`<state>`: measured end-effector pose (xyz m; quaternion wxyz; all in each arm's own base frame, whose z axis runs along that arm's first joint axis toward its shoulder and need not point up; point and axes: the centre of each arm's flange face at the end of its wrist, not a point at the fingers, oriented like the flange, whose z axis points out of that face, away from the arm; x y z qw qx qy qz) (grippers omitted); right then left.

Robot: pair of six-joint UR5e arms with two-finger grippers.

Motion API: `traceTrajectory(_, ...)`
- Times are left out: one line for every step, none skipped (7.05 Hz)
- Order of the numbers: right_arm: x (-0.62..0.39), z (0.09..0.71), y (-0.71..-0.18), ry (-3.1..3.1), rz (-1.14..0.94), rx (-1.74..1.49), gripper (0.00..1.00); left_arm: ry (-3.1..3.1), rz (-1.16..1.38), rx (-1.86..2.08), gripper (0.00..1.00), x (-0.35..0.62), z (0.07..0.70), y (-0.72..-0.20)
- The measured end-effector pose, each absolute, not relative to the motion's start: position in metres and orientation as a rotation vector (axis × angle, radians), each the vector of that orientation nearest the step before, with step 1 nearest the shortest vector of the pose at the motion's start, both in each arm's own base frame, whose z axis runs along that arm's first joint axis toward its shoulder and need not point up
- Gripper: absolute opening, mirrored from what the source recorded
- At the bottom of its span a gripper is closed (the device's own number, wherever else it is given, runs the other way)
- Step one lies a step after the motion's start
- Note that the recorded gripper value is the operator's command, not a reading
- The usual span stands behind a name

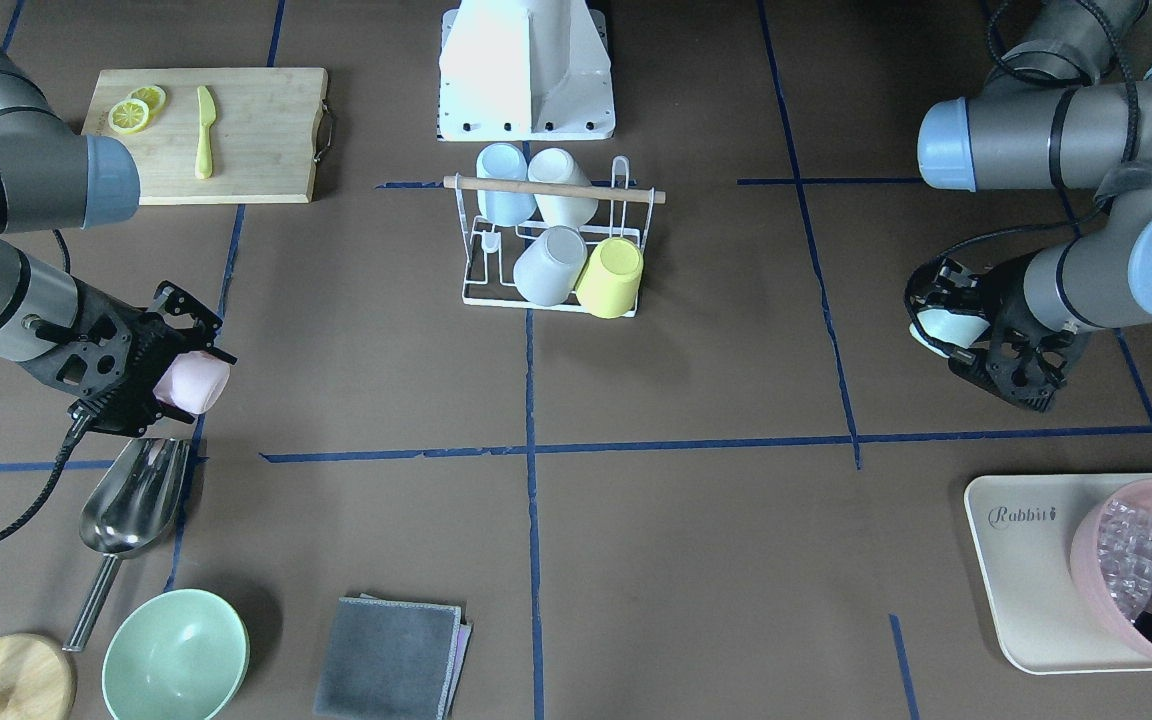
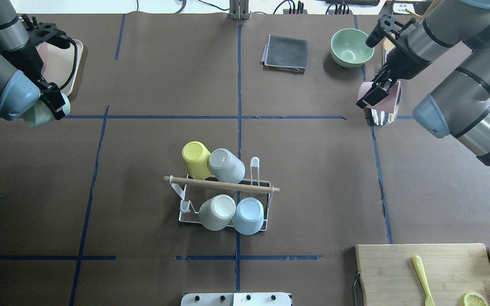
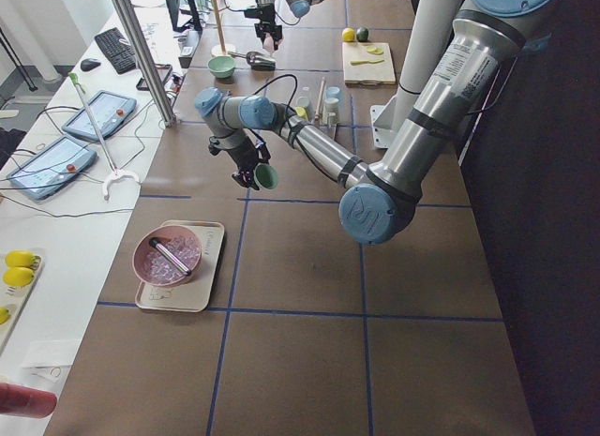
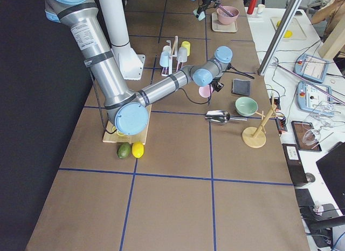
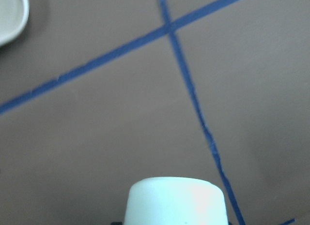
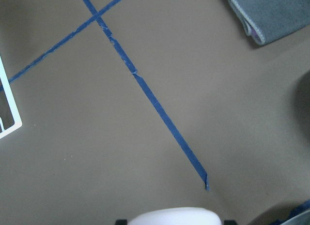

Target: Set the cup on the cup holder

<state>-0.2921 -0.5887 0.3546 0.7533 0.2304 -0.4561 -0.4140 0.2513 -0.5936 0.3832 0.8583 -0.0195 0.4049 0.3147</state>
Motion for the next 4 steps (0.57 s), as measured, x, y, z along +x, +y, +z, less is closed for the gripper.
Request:
traceTrajectory(-0.294, 0.34, -0.592, -1.002, -0.922, 0.551, 0.0, 0.87, 0.696, 0.056, 0.06, 0.259, 0.373, -0.594)
traceTrajectory(-0.295, 0.323, -0.594, -1.008, -0.939, 0.605, 0.0, 0.89, 0.716, 0.151, 0.06, 0.263, 0.368, -0.593)
traceTrajectory(-0.295, 0.309, -0.594, -1.017, -0.955, 0.671, 0.0, 0.913, 0.739, 0.258, 0.06, 0.264, 0.36, -0.59)
traceTrajectory(-0.293, 0.298, -0.593, -1.023, -0.964, 0.743, 0.0, 0.937, 0.754, 0.358, 0.06, 0.262, 0.347, -0.581)
